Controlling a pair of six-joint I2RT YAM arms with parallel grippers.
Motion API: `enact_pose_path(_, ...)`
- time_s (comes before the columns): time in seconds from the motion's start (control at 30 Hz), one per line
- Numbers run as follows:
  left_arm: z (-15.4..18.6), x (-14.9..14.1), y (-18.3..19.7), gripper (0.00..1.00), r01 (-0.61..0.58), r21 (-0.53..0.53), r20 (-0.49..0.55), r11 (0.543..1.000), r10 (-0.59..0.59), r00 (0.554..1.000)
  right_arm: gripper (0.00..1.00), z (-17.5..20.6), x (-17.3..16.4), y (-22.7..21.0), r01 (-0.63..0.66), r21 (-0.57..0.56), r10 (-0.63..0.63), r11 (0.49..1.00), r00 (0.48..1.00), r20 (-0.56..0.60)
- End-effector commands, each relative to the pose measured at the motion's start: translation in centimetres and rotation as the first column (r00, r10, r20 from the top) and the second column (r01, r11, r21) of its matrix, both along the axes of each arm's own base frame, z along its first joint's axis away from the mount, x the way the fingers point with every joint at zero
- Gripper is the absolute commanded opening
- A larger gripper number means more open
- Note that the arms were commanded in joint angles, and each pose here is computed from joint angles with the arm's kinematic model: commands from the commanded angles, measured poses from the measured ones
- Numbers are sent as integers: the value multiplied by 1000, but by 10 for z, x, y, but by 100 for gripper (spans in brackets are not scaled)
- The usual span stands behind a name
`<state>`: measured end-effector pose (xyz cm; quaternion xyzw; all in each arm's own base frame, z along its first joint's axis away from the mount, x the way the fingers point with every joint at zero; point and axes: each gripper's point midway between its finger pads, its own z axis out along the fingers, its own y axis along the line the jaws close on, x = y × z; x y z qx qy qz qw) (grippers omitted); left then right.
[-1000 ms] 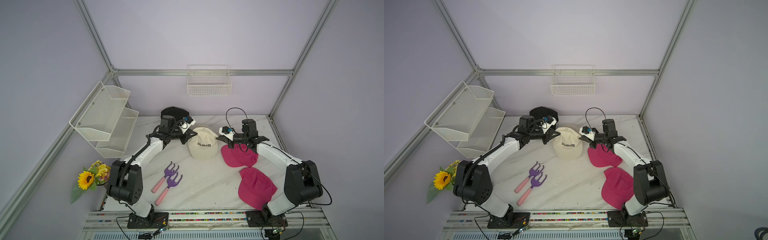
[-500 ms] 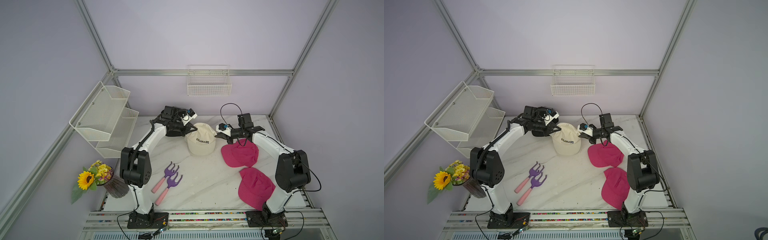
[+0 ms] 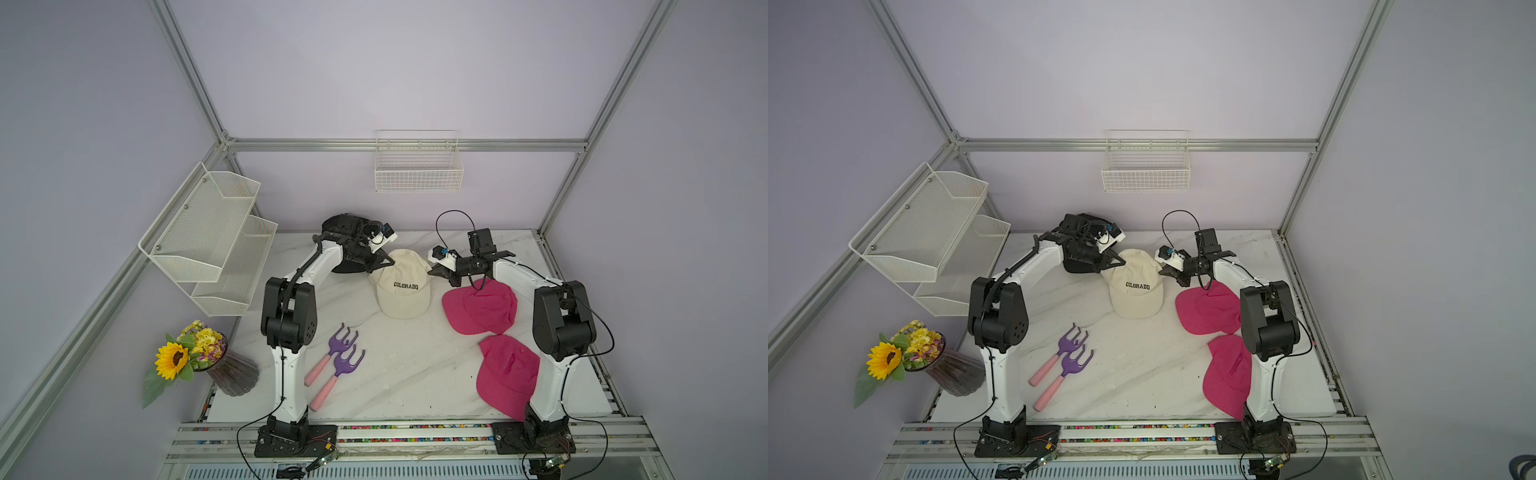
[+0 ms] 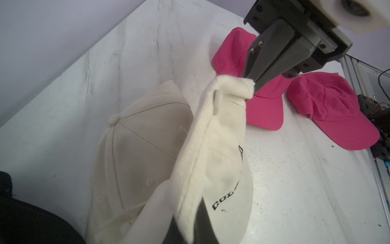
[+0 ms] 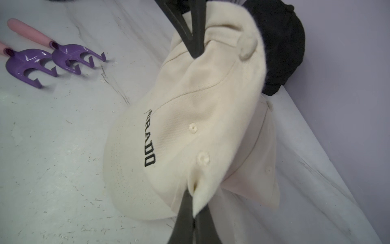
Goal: Stack the baseball caps by color
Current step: Place the baseball cap on the baseball cap.
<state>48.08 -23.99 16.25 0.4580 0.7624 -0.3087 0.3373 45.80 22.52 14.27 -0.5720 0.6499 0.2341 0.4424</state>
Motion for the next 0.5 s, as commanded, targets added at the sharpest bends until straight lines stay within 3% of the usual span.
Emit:
enact_pose_path(0.0, 8, 16, 4, 3, -18, 1, 66, 1000, 18, 998, 0, 38, 30, -5, 159, 110, -169, 981, 982, 87)
enact_pose_path(0.2, -16, 26, 15, 6, -84, 80, 58, 993, 80, 995, 0, 58, 27, -4, 248, 215, -270, 945, 959, 81)
enact_pose_path(0.33, -21, 28, 21, 6, -109, 116, 71, 987, 101, 992, 36, 94, 41, -35, 461, 320, -521, 828, 843, 135)
enact_pose_path(0.4, -24, 29, 23, 6, -116, 127, 69, 985, 108, 992, 45, 113, 31, -51, 511, 367, -598, 778, 781, 180)
enact_pose_path(0.47, -27, 31, 24, 6, -126, 132, 61, 983, 119, 991, 49, 132, 11, -56, 499, 412, -621, 763, 743, 250)
